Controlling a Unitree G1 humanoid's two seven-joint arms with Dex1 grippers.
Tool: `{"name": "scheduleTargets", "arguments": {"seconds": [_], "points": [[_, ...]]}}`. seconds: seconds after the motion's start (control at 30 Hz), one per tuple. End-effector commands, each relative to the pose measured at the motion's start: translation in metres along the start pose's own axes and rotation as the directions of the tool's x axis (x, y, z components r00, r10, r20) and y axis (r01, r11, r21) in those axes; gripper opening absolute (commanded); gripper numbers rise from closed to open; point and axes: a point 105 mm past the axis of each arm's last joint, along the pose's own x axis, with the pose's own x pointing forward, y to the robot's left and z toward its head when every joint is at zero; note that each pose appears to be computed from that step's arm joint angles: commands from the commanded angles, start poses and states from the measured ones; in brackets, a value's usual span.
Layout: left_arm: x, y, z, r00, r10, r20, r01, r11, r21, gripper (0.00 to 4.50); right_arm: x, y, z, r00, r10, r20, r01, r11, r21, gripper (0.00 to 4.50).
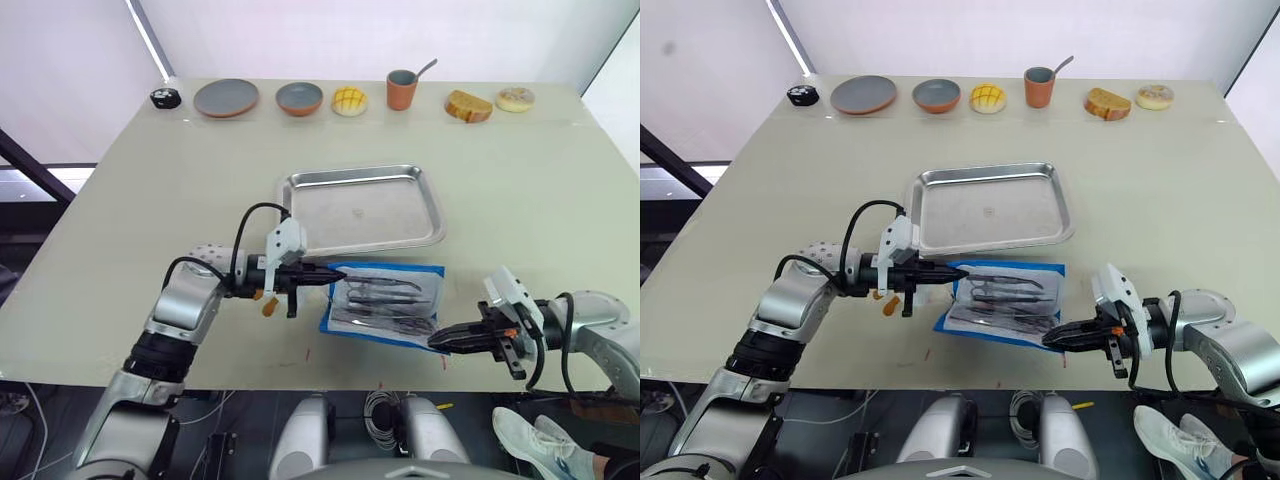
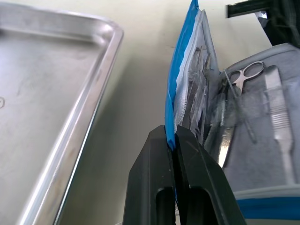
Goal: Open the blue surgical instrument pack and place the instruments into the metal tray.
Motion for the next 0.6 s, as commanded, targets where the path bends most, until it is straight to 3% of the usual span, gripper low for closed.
{"name": "scheduleTargets", "arguments": {"seconds": [0.03, 0.37, 0.6], "points": [[0.004, -0.002, -0.01, 0.999, -0.026, -0.043, 0.024, 0.998, -0.051, 0.0, 0.005, 0.007, -0.001, 0.999, 0.02, -0.028, -0.021, 0.999, -0.038, 0.02], [0.013, -0.019, -0.004, 0.992, -0.114, -0.046, 0.109, 0.989, -0.102, 0.0, 0.009, 0.008, -0.019, 0.997, 0.0, -0.08, -0.003, 1.0, -0.031, 0.02], [0.019, -0.018, -0.015, 0.993, -0.097, -0.071, 0.087, 0.988, -0.13, 0.0, 0.012, 0.009, -0.039, 0.995, -0.015, -0.095, 0.017, 1.0, 0.021, 0.02]]}}
